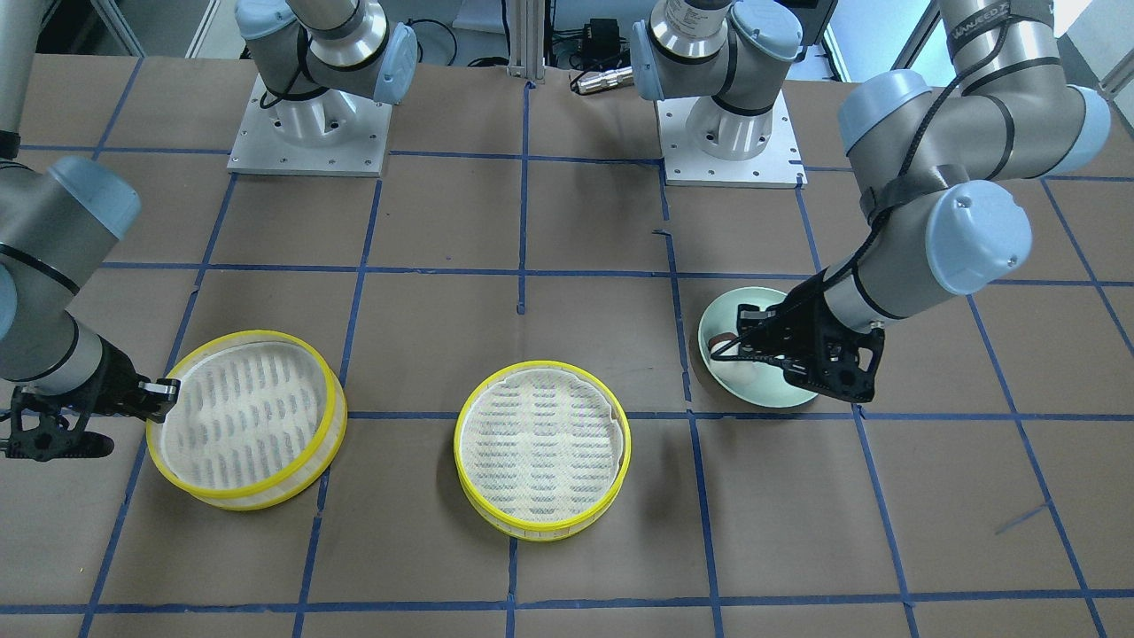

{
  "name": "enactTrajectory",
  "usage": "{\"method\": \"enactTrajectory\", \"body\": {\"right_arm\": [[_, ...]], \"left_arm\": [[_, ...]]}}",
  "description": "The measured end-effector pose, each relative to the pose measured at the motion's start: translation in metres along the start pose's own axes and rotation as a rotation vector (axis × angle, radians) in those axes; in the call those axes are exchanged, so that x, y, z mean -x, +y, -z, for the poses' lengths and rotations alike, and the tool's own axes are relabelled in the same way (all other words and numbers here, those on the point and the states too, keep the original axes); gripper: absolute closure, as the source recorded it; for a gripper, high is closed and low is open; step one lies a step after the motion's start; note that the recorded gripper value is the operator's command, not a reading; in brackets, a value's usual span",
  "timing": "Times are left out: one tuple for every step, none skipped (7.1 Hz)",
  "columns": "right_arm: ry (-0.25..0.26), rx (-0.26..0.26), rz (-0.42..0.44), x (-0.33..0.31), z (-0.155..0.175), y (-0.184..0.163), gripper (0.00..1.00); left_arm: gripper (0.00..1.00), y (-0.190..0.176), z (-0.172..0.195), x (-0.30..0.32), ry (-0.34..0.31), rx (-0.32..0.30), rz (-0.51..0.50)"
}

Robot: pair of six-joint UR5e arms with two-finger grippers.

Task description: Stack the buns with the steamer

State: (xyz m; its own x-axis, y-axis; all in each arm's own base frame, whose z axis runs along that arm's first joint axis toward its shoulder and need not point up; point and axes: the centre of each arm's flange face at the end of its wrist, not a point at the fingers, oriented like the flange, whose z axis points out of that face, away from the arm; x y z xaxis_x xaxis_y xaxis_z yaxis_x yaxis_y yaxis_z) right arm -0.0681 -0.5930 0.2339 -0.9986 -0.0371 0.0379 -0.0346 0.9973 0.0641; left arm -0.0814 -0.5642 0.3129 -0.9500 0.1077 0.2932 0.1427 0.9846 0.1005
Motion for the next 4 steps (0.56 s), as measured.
{"method": "enactTrajectory", "body": {"right_arm": [[0.001,-0.001,-0.002,-0.001,0.007,-0.002,0.94],[-0.002,0.005,-0.003,-0.003,0.017,-0.006,0.94],[-0.003,0.008,-0.003,-0.004,0.030,-0.011,0.94],[-0.011,0.008,-0.018,-0.003,0.042,-0.016,0.94]], "left_arm": [[1.00,-0.013,-0.015,-0.042,0.055,-0.045,0.074],[0.94,-0.028,-0.033,-0.077,0.096,-0.098,0.151],[0.24,-0.039,-0.046,-0.100,0.125,-0.146,0.192],[0.13,-0.045,-0.055,-0.110,0.137,-0.169,0.212]]}}
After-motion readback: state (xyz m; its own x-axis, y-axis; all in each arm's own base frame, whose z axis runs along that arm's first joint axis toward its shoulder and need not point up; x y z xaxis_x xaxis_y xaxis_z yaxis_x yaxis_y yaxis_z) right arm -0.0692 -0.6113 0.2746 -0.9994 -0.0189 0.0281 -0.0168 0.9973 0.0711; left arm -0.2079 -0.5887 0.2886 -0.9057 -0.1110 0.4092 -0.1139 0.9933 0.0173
